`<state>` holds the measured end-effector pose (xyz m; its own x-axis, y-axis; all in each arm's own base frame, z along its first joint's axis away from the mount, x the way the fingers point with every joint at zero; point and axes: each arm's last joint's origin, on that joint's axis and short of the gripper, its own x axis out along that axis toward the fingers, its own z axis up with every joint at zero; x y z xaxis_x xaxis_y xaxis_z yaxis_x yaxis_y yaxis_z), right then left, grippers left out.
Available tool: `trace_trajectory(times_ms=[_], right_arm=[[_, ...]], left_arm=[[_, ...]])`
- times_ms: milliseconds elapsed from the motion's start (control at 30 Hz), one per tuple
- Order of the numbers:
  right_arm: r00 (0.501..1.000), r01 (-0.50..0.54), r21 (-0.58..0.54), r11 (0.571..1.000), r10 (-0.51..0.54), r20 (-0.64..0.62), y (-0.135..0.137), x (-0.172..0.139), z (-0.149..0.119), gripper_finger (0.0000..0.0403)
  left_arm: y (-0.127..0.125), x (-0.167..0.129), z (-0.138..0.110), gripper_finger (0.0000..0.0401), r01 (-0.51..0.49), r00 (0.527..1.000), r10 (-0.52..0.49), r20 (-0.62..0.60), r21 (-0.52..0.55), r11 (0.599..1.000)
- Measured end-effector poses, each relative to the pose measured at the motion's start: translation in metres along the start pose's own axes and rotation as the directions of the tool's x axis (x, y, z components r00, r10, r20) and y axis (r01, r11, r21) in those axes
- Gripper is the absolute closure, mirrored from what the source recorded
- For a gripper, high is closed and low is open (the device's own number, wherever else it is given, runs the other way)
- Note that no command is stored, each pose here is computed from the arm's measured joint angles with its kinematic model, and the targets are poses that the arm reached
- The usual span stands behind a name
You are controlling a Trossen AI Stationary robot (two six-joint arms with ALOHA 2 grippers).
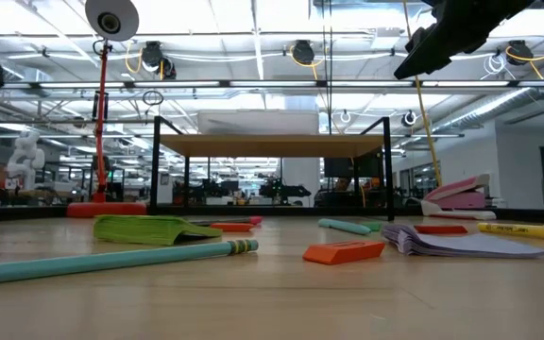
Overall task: Pack school essentials
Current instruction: Put the green scissors into the pink supply box on the shelf
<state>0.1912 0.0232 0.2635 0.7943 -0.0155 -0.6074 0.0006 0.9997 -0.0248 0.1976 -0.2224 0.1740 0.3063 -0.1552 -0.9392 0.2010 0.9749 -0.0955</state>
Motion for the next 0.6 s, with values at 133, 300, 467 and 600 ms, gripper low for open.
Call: trace_trajectory(times_ms=[133, 300, 467, 600], right_arm=[[1.0, 0.0, 0.001, 1.0, 0.0, 0.0, 0.0, 0.0, 0.0, 0.0273], [1.0, 0.0, 0.004, 1.0, 0.0, 0.0, 0.0, 0.0, 0.0, 0.0273], [1.0, 0.0, 0.002, 1.0, 0.0, -0.001, 0.0, 0.0, 0.0, 0.0273], [1.0, 0.0, -0.001, 1.0, 0.0, -0.001, 0.0, 0.0, 0.0, 0.0273]], left_arm=[[-0.007, -0.001, -0.003, 0.0216, 0.016, 1.0, -0.016, 0.01, 0.049, 0.999], [-0.009, 0.003, -0.007, 0.0216, 0.004, 1.0, -0.004, 0.001, 0.049, 0.999], [-0.01, 0.011, -0.009, 0.0216, -0.014, 1.0, 0.016, -0.023, 0.082, 0.997], [-0.008, 0.014, -0.01, 0.0216, -0.045, 0.998, 0.048, -0.029, 0.088, 0.995]])
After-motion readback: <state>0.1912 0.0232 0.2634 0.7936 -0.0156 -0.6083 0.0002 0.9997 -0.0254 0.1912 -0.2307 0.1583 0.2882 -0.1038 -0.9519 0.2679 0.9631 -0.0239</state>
